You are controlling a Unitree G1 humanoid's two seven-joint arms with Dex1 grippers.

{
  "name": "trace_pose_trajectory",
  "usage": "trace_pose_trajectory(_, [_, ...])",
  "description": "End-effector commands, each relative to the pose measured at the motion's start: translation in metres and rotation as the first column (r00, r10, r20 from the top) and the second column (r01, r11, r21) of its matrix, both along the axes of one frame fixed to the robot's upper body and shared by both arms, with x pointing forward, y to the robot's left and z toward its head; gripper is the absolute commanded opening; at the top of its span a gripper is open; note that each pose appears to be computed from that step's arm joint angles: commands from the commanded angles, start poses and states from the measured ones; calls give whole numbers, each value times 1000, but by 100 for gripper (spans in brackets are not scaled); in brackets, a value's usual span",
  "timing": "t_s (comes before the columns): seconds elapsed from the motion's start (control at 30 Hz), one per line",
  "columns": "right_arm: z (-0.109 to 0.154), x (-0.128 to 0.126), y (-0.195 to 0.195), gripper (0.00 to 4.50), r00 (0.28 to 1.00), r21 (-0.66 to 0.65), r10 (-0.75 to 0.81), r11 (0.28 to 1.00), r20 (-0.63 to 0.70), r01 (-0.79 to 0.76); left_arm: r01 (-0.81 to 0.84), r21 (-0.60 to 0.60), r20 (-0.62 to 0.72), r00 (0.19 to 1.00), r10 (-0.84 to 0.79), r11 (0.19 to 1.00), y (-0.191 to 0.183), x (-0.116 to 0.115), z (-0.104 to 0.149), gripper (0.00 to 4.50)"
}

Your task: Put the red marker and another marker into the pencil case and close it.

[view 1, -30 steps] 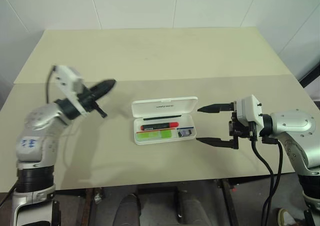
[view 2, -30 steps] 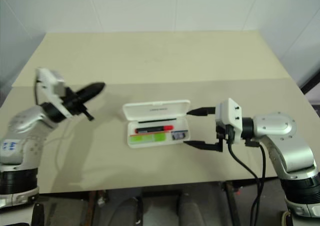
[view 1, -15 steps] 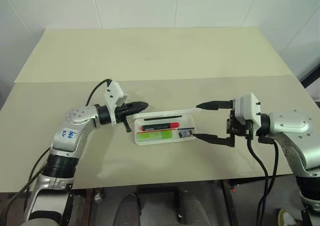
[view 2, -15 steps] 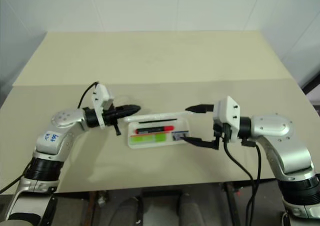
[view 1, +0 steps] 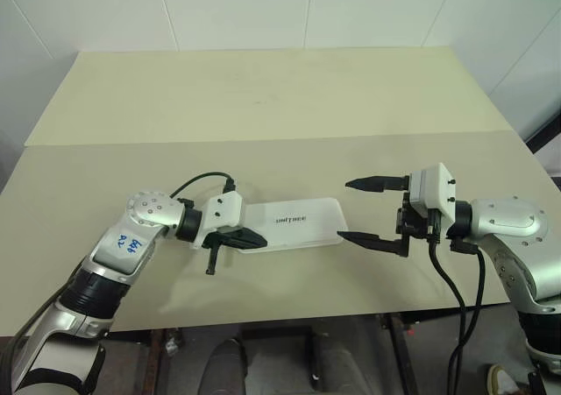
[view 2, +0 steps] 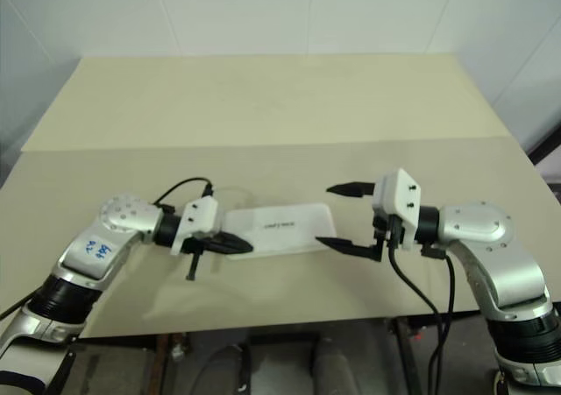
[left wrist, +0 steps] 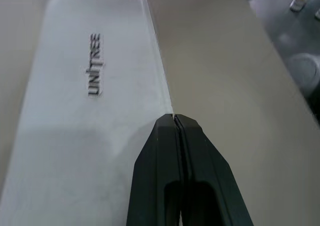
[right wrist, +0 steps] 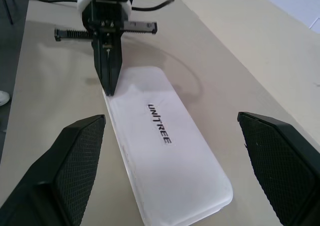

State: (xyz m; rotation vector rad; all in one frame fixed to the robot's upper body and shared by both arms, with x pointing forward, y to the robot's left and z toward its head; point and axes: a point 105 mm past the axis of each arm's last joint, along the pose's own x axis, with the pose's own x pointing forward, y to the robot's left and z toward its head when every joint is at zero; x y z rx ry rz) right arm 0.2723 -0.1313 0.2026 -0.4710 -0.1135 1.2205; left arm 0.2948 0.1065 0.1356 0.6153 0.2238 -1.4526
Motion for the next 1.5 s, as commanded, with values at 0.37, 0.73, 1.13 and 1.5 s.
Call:
trace_pose_trajectory(0.37, [13,-5,-2,450,997,29,-31,999,68,29,-124,44,48,991,121,991,-2,24,-3,5])
trace_pose_trajectory(0.73, [10,-5,3,450,998,42,-31,999,59,28,-74,80,37,997,71,994,-20,16,-4,5])
trace_pose_trajectory(1.13, [7,4,-9,450,998,59,-53,997,24,51,-28,-364,-36,999,16,931,3,-18,78,160])
trace_pose_trajectory(1.5, [-2,10,-24,450,997,36,-79,996,-13,79,-135,-325,49,986,159,936,33,-26,58,448])
